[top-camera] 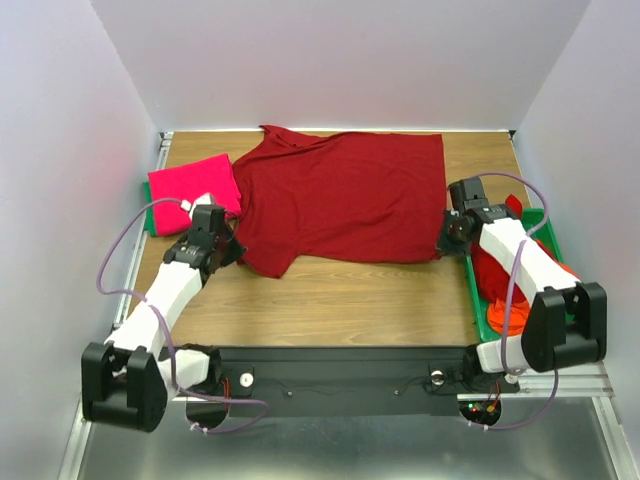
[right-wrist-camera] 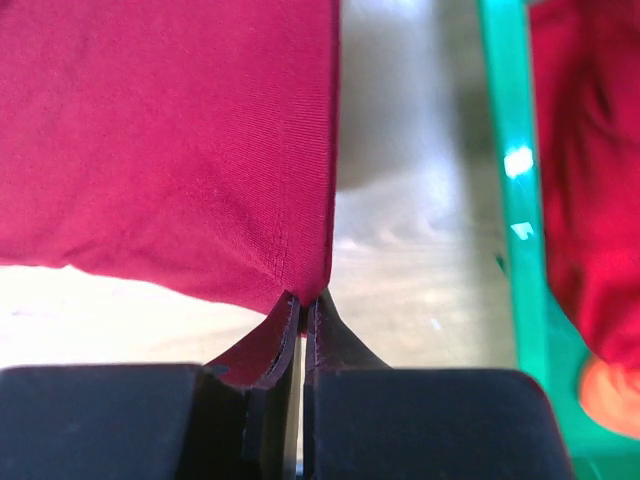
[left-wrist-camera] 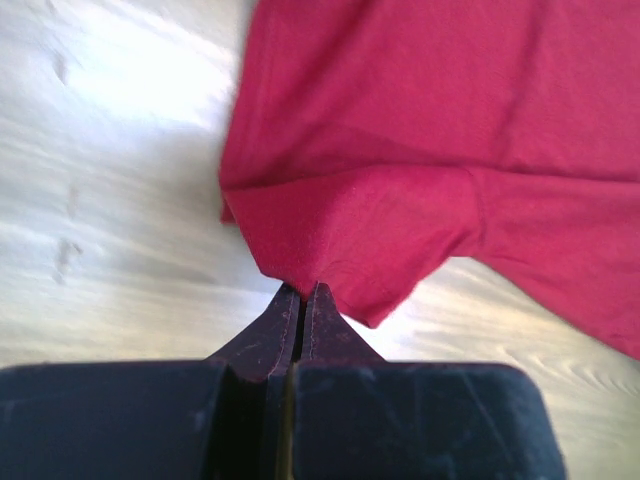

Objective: Fold and stack the t-shirts
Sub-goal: Flatten the tshirt out, then fold the tshirt

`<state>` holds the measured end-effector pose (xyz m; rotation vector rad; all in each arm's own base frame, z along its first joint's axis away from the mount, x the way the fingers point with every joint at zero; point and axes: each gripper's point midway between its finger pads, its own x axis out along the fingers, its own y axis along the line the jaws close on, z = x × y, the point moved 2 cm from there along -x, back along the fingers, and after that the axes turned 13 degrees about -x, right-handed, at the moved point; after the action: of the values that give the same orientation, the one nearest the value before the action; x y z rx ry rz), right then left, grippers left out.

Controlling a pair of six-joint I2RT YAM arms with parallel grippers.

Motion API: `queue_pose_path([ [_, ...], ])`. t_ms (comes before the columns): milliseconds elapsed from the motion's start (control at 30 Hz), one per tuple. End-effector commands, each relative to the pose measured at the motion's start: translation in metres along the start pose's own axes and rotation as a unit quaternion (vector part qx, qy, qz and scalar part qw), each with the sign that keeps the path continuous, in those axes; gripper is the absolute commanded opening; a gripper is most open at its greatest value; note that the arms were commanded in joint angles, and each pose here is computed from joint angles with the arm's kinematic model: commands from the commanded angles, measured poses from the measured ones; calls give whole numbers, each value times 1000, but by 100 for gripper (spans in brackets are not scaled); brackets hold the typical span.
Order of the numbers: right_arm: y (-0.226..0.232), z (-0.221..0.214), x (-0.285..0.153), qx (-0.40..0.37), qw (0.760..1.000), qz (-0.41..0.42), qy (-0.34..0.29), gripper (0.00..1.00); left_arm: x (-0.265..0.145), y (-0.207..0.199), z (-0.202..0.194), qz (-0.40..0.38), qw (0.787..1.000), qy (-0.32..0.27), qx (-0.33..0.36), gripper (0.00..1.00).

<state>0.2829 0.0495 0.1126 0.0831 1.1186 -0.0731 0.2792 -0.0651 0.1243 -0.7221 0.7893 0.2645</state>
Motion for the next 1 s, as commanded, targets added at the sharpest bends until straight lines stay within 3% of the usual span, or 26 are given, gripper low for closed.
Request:
queue_pose_path([
  [0,-14,-13,-31,-16,999,-28,4,0,-18,-8,-23,-23,999,24,-25,0],
  [300,-21,-42,-59,-7,1000,-23,9,0,-47,-13,-64,-29,997,56,-40,0],
  [467,-25,-57,-68,-1,1000,-19,3,0,-66,-8,-66,-35,996,51,-65,0],
  [667,-23,-55,-63,-4,1000,-20,18,0,-63,-18,-74,-52,994,84,-37,0],
  [967,-8,-14,-29,-30,999,-13,38,0,-36,-59,-31,-28,998,34,43,0],
])
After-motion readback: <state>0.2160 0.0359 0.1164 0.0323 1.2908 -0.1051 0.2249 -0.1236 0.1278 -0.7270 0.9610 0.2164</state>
